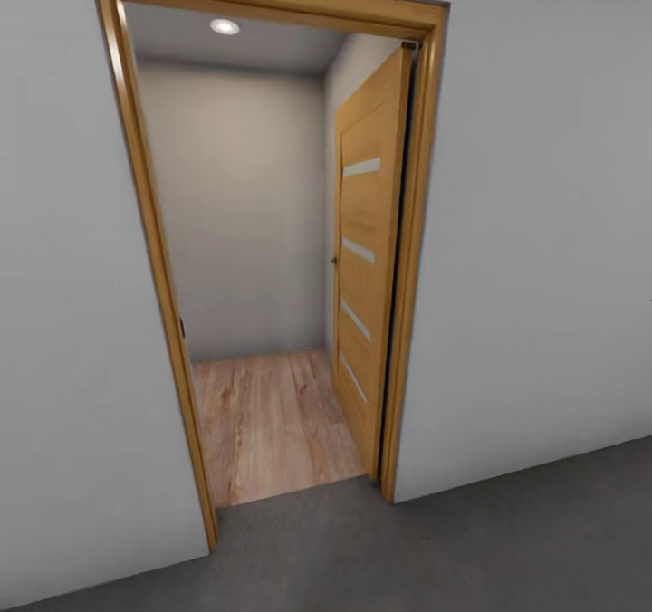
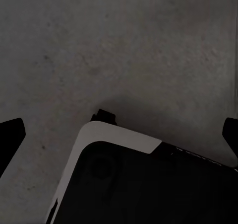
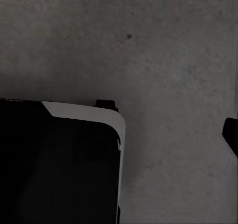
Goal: Move the two storage containers from the living room to the garage. In the garage, place one container on the floor and stack the other container on top of it (either order is fine).
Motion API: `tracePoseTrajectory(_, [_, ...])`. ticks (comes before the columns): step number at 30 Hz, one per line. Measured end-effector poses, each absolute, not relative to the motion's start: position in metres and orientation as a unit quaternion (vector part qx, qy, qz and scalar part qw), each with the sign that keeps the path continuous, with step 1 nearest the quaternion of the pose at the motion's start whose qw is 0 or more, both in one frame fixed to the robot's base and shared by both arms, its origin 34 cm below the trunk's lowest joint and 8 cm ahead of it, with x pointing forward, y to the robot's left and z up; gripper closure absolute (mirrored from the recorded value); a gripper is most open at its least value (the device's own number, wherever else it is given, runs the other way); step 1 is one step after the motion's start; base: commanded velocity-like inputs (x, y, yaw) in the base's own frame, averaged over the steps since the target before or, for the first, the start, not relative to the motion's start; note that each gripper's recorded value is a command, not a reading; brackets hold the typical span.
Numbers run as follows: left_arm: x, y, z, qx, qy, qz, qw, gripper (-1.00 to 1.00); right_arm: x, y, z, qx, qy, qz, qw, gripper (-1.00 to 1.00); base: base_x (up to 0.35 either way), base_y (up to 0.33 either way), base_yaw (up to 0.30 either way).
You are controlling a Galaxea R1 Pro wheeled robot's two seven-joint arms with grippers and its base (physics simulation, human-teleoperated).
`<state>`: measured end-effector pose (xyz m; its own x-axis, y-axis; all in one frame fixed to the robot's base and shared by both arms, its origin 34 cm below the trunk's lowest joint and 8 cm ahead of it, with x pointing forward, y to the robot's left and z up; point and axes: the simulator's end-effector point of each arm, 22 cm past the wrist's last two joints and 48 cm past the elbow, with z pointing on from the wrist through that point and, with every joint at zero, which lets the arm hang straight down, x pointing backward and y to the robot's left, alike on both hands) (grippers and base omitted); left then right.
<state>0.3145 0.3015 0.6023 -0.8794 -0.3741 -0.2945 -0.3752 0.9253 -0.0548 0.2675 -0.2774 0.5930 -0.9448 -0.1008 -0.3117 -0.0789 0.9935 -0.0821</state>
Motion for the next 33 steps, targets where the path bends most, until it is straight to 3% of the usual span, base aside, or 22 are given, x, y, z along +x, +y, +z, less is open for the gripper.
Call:
tracePoseTrajectory(23, [0.3143,0.3013,0.6023,-0.193,0.969,0.002,0.151,-1.00,0.2677,-0.2787,0.5932,-0.045,0.985,-0.035,0.160,-1.00,0.307,-0.174,0.014])
tracePoseTrajectory(33, [0.3145,0.3015,0.6023,-0.193,0.969,0.002,0.152,-1.00,0.2678,-0.2798,0.5932,-0.045,0.985,-0.036,0.160,-1.00,0.310,-0.125,0.231])
